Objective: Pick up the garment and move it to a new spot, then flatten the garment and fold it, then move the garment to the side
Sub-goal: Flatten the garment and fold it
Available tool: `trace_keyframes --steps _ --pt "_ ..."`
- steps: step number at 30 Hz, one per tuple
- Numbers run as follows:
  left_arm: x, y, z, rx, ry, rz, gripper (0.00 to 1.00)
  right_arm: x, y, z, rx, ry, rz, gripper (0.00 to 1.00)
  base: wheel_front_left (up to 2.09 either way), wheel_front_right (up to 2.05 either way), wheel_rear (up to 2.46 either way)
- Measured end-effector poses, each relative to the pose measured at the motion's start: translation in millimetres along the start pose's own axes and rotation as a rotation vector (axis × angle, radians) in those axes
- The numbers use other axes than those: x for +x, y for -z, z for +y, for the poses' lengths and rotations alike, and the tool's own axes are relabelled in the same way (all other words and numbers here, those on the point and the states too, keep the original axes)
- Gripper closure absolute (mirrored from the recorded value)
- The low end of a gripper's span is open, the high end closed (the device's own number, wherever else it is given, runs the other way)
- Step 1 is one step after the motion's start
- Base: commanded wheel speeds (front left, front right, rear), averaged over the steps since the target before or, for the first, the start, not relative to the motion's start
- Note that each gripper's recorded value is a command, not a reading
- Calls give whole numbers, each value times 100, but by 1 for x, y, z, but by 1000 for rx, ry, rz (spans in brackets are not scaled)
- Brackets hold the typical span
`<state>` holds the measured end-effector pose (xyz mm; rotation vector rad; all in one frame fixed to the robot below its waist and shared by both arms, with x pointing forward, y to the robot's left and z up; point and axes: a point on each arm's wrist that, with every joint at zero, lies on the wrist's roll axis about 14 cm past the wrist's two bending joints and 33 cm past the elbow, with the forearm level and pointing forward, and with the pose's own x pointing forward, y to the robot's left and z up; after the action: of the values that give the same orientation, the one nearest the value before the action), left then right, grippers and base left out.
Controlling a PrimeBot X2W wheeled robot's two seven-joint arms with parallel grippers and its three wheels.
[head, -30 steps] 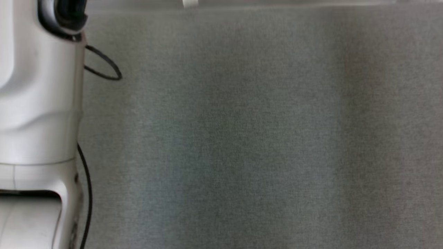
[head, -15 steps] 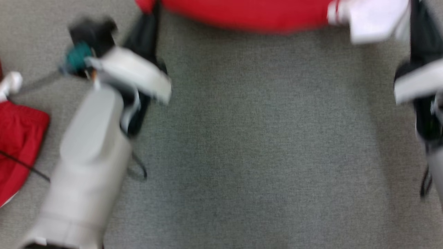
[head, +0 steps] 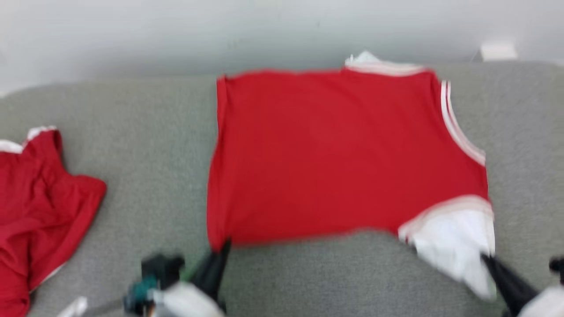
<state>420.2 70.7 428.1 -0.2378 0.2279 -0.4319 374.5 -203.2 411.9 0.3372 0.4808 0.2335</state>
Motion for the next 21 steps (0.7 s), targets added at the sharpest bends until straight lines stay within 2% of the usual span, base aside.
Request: trace_keyframes --steps 7,12,14,16,21 --pt "-87 34 -22 -36 -68 141 100 -79 43 -2 51 29 99 100 0 0 0" --pt "-123 43 -45 -101 -55 239 100 -115 65 5 106 32 169 100 0 0 0" --pt "-126 42 -52 -118 -35 271 100 -120 61 4 110 39 175 100 0 0 0" --pt "-126 41 -53 -92 -9 307 100 -120 53 1 93 45 183 100 0 0 0" --pt "-104 19 -56 -105 45 336 100 -99 25 3 47 19 198 100 0 0 0"
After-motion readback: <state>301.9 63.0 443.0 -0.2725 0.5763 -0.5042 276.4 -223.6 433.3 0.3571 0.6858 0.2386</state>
